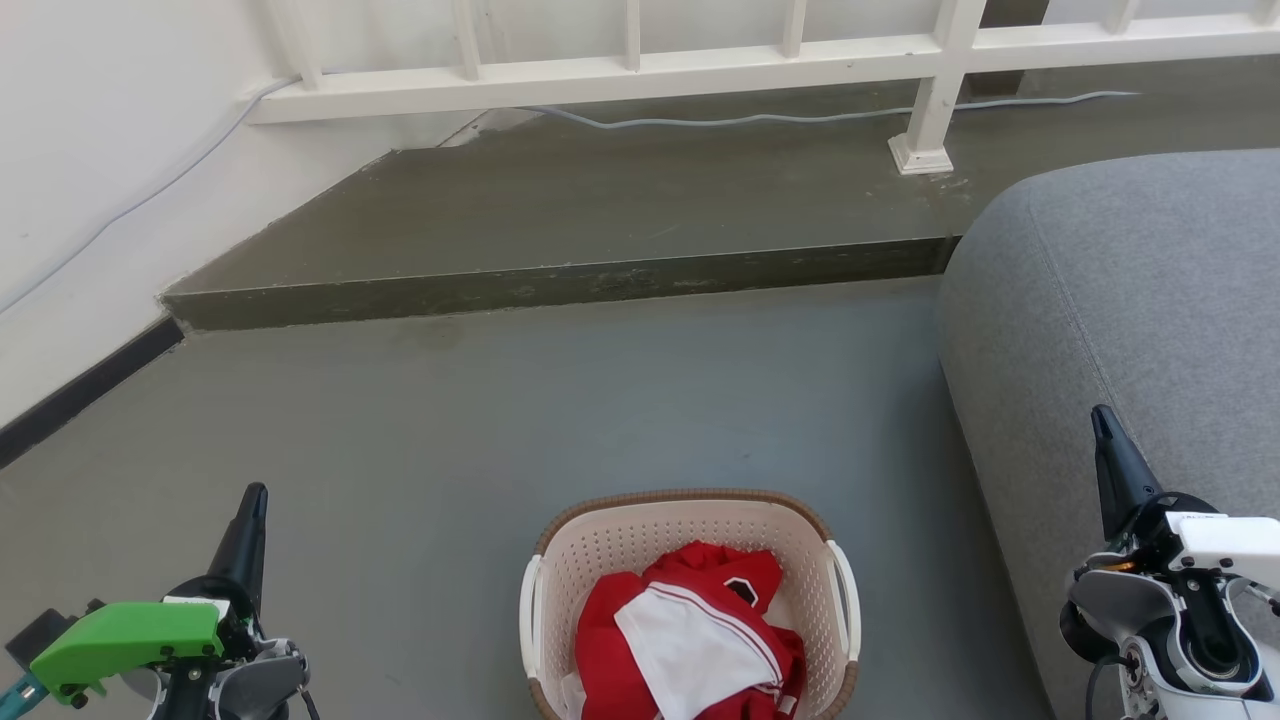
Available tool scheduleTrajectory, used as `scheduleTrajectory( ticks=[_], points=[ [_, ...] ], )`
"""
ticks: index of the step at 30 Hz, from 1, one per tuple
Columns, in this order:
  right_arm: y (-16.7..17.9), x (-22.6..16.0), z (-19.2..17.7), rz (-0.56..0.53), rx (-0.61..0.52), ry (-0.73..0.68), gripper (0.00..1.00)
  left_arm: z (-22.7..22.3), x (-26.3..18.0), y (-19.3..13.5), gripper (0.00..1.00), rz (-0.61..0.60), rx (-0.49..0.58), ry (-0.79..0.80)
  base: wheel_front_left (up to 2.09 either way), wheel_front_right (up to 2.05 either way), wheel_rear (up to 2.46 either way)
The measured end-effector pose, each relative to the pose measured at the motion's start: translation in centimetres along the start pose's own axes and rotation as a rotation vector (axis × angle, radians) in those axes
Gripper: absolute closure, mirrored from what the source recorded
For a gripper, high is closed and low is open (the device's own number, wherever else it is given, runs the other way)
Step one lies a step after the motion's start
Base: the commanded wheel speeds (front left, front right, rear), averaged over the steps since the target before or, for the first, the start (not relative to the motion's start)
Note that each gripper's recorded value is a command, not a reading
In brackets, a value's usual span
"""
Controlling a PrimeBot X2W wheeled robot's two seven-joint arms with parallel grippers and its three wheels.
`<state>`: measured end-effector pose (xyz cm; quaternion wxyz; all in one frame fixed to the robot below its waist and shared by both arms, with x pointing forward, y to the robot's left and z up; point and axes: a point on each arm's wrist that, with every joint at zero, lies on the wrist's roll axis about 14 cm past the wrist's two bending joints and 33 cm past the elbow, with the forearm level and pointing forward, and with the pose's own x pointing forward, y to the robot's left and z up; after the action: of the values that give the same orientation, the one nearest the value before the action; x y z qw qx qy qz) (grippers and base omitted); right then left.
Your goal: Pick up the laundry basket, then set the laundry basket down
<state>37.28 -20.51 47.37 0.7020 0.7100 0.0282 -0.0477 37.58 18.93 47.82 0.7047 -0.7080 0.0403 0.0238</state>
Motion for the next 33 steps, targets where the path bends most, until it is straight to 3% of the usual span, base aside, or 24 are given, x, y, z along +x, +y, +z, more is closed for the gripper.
scheduleTrajectory(
  ticks=[33],
  points=[
    [0.09, 0.01, 0.01, 0.003, 0.000, 0.000, 1.00, 0.00, 0.00, -0.02, 1.00, 0.000, 0.000, 0.000, 0.00, 0.00, 0.00]
  ],
)
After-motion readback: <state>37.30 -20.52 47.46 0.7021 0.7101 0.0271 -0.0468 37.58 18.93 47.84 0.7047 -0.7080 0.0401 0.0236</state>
